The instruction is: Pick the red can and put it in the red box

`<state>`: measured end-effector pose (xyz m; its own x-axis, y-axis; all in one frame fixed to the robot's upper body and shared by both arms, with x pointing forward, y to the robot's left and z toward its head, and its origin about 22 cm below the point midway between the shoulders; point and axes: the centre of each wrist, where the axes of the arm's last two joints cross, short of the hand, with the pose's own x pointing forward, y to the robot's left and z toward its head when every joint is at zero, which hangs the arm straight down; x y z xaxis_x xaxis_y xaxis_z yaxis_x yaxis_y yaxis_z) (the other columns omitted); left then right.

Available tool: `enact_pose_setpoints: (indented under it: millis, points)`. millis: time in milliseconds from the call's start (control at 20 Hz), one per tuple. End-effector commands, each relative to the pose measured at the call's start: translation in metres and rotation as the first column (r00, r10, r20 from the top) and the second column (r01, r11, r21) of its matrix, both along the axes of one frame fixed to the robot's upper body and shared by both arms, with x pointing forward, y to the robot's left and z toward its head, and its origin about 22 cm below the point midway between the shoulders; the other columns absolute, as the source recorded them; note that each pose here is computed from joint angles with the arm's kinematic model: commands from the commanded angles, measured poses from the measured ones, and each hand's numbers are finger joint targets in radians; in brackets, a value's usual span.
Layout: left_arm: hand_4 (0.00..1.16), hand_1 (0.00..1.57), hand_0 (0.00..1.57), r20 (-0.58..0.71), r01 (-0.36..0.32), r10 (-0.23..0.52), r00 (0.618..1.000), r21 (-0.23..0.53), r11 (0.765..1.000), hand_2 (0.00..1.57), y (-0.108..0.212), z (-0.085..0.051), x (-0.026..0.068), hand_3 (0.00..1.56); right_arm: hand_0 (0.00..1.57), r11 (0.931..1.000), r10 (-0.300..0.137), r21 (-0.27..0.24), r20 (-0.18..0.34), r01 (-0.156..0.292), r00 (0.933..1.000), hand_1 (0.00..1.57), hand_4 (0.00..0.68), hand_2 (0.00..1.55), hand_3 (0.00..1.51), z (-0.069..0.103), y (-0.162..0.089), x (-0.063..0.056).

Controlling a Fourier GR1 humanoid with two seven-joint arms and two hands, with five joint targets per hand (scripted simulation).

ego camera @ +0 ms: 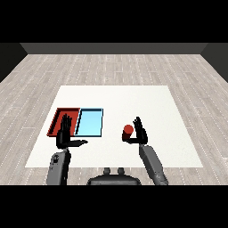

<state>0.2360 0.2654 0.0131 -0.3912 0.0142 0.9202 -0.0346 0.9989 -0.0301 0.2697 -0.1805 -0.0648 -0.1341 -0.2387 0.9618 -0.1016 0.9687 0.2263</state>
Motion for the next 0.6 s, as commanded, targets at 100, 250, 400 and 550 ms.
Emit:
enact_pose_setpoints:
  millis: [100, 250, 400, 550]
  points:
    - [0.0, 0.0, 0.0, 0.0, -0.006, 0.006, 1.0, -0.022, 1.0, 0.0, -0.01, -0.007, -0.0054, 0.0, 0.0, 0.9999, 0.007, 0.011, 0.0, -0.007, 1.0, 0.0, 0.0, 0.0, 0.0, -0.01, 0.011, 0.005]
    - [0.0, 0.0, 0.0, 0.021, -0.026, 0.026, 0.999, -0.008, 1.0, 0.0, -0.019, 0.009, -0.0081, 0.0, 0.0, 0.9999, 0.012, 0.011, -0.01, -0.012, 0.9999, 0.0, 0.0, 0.0, 0.0, -0.008, 0.012, 0.013]
    - [0.0, 0.0, 0.0, 0.011, -0.025, 0.025, 1.0, 0.007, 1.0, 0.0, -0.014, -0.007, -0.0104, 0.0, 0.0, 0.9999, 0.006, 0.012, -0.007, -0.006, 1.0, 0.0, 0.0, 0.0, 0.0, -0.02, 0.017, -0.002]
    - [0.0, 0.0, 0.0, -0.001, -0.008, 0.008, 1.0, 0.005, 1.0, 0.0, -0.002, -0.002, 0.009, 0.0, 0.0, 0.9998, 0.001, -0.02, -0.011, -0.001, 0.9999, 0.0, 0.0, 0.0, 0.0, 0.009, 0.019, 0.017]
